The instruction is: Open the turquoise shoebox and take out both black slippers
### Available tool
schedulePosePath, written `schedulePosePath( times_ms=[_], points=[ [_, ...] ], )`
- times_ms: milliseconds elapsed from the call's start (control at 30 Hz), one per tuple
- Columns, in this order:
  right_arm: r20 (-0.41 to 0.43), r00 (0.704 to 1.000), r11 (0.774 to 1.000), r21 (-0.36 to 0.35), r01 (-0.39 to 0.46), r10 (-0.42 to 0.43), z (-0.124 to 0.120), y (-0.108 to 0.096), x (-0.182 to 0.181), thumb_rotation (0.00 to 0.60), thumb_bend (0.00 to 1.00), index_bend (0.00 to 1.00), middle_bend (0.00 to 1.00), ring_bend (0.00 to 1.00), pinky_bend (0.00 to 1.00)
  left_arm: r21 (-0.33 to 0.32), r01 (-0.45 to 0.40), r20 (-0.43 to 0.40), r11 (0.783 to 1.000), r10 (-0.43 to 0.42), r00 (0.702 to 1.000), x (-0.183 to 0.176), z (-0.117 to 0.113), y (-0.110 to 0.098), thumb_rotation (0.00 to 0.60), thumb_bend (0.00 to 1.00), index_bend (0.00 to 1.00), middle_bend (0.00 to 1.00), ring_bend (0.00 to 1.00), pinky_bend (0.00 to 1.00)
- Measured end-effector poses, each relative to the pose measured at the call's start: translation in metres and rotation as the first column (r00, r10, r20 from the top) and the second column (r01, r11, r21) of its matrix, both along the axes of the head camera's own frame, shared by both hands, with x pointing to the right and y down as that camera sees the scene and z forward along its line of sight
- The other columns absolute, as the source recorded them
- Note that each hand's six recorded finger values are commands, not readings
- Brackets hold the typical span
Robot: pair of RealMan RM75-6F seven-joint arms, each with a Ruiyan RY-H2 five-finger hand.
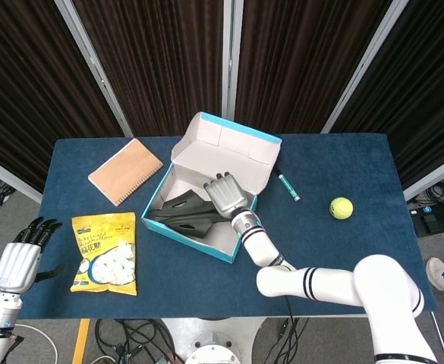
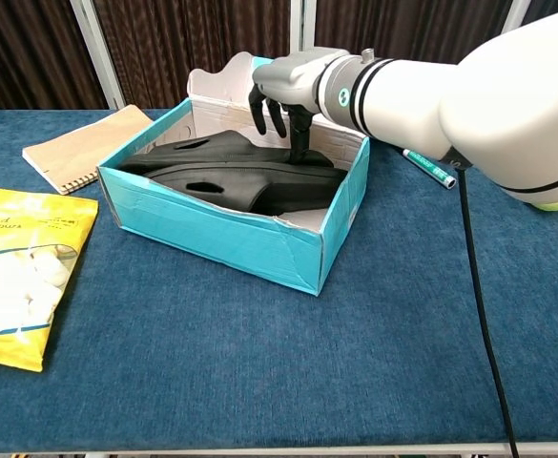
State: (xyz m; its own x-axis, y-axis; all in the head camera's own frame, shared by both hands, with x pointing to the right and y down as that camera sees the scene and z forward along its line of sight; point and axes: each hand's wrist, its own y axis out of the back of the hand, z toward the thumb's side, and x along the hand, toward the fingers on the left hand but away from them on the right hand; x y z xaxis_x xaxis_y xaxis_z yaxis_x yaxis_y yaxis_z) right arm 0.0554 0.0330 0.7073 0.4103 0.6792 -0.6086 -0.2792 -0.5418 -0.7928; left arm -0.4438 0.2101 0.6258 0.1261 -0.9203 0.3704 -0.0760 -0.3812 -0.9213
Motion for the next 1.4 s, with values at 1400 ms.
schedulePosePath(
  times_ms=[1400],
  points=[
    [0.002, 1.000, 1.000, 0.009, 0.012, -0.012, 0.015, 0.002, -0.016, 0.600, 0.23, 0.46, 0.45, 0.31, 0.31, -0.020, 0.002, -0.006, 1.000, -0.002, 1.000, -0.001, 0.006, 0.002, 0.600, 0.09, 0.19, 0.16, 0.09, 0.28]
  ],
)
